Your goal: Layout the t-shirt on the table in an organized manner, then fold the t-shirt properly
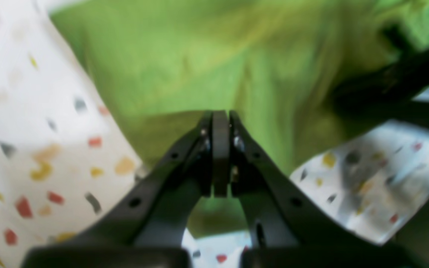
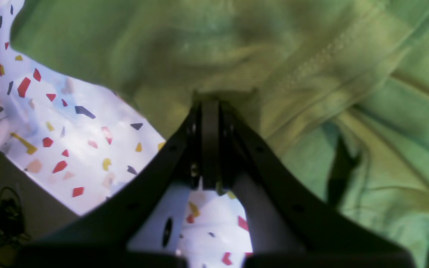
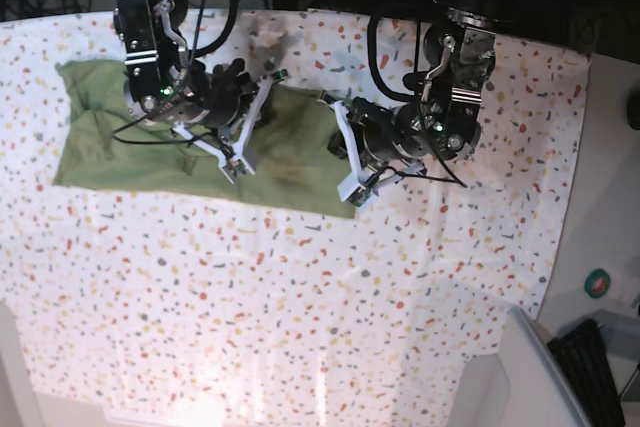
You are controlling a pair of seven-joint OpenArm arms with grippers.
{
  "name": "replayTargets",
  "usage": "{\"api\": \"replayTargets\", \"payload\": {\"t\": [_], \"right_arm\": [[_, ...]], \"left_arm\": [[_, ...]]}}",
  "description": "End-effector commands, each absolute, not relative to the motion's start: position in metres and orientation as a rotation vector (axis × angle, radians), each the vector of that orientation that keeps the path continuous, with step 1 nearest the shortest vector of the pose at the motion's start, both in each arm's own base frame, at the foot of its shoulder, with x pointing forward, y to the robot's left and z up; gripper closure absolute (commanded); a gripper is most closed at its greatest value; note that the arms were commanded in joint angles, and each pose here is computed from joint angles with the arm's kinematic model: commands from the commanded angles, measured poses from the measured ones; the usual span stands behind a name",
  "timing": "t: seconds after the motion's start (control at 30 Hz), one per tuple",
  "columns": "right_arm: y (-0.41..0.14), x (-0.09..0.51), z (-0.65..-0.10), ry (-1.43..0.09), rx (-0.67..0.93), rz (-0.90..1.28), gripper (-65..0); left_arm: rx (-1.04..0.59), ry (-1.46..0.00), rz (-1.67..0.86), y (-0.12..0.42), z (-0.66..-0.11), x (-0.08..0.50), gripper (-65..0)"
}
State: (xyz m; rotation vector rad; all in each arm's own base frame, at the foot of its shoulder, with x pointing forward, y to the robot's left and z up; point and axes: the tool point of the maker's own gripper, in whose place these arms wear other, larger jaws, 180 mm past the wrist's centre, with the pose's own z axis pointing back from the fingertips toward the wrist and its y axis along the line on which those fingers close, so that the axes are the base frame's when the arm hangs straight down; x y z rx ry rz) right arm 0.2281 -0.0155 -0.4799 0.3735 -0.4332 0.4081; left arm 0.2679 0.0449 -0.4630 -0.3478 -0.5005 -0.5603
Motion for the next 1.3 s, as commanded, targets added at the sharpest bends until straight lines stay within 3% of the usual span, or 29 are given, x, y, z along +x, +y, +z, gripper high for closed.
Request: {"api": "replayTargets", "payload": {"t": [0.0, 0.23, 0.57, 0.8, 1.0, 1.27], "right_arm": [[-0.017, 0.237, -0.474, -0.466, 0.376, 0.407, 0.0], [-0.024, 0.238, -0.483, -0.44, 0.364, 0.407, 0.0], [-0.023, 0.24, -0.481, -0.446, 0.365, 0.408, 0.0], [-0.023, 0.241, -0.48, -0.448, 0.364, 0.408, 0.0], [-0.023, 0.243, -0.478, -0.456, 0.364, 0.409, 0.0], [-0.024, 0.258, -0.439, -0.587, 0.347, 0.428, 0.0]], "left_arm": [[-0.341, -0.53, -0.57, 0.05, -0.456, 0.277, 0.0], [-0.285, -0.464, -0.553, 0.087, -0.474, 0.27, 0.0], [-0.297, -0.587, -0.581, 0.069, -0.438, 0.29, 0.0], [-0.334, -0.453, -0.547, 0.061, -0.479, 0.27, 0.0], [-0.298, -0.446, -0.541, 0.084, -0.479, 0.27, 0.0], [-0.305, -0.409, -0.542, 0.085, -0.488, 0.244, 0.0]]}}
